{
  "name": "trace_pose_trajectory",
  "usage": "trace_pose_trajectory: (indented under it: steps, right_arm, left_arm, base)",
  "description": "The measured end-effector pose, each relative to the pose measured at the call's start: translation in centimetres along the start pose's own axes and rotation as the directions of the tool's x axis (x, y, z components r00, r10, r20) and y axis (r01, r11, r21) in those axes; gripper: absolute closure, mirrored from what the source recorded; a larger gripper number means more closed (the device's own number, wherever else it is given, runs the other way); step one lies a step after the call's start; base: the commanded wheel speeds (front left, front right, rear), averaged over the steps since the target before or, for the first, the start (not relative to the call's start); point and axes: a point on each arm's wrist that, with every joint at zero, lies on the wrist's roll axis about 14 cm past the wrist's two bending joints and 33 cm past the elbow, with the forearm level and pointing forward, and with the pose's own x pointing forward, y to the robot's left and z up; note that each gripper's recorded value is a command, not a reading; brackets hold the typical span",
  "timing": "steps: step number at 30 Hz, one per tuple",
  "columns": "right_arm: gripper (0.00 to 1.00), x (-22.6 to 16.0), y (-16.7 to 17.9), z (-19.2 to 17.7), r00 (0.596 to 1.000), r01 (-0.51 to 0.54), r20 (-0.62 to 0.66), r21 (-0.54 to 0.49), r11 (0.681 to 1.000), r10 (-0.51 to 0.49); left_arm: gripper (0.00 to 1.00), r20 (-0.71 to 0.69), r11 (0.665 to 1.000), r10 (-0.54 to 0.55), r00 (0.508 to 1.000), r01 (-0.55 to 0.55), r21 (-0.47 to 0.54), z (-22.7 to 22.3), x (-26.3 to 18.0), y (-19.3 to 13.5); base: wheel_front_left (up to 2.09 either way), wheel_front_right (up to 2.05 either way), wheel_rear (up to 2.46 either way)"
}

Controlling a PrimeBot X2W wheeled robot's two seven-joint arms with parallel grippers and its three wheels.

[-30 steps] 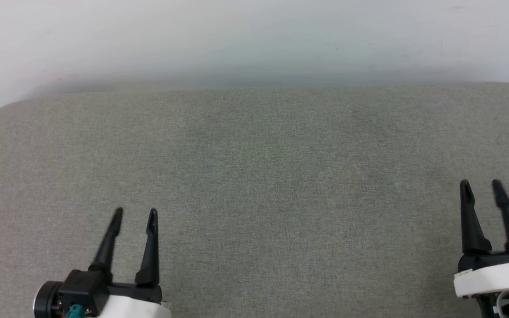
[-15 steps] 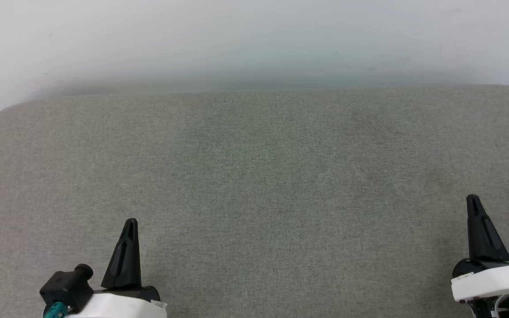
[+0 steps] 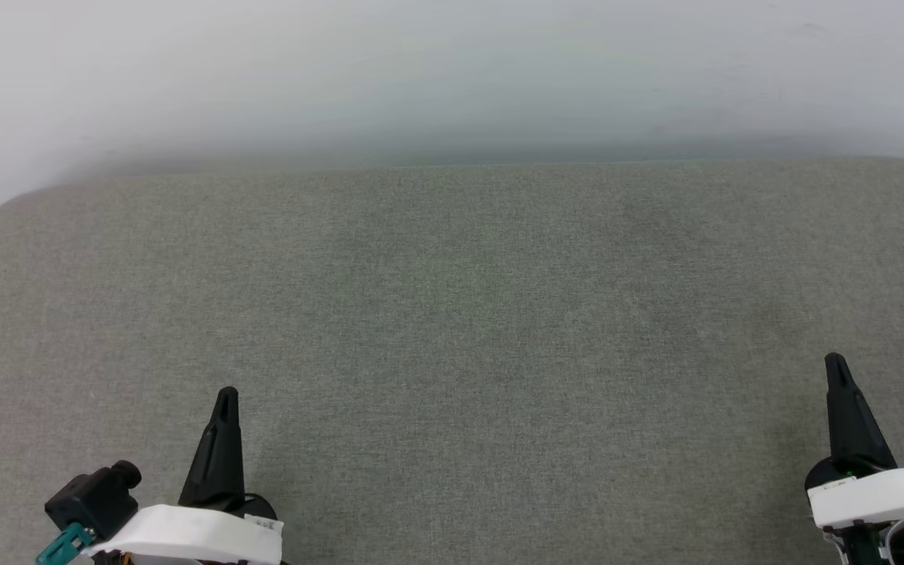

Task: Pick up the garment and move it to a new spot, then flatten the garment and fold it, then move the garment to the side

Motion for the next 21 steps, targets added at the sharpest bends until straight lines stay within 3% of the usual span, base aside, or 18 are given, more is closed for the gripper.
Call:
trace_pose_trajectory:
  steps: [21]
  right_arm:
    - [1.0,0.21,-0.01,-0.41,0.999,0.035,-0.022,0.278,0.96,-0.03]
  left_arm:
    - [1.0,-0.022,0.957,0.038,0.999,-0.043,-0.288,0.09,0.61,0.82]
  base:
    - [0.0,0.0,0.0]
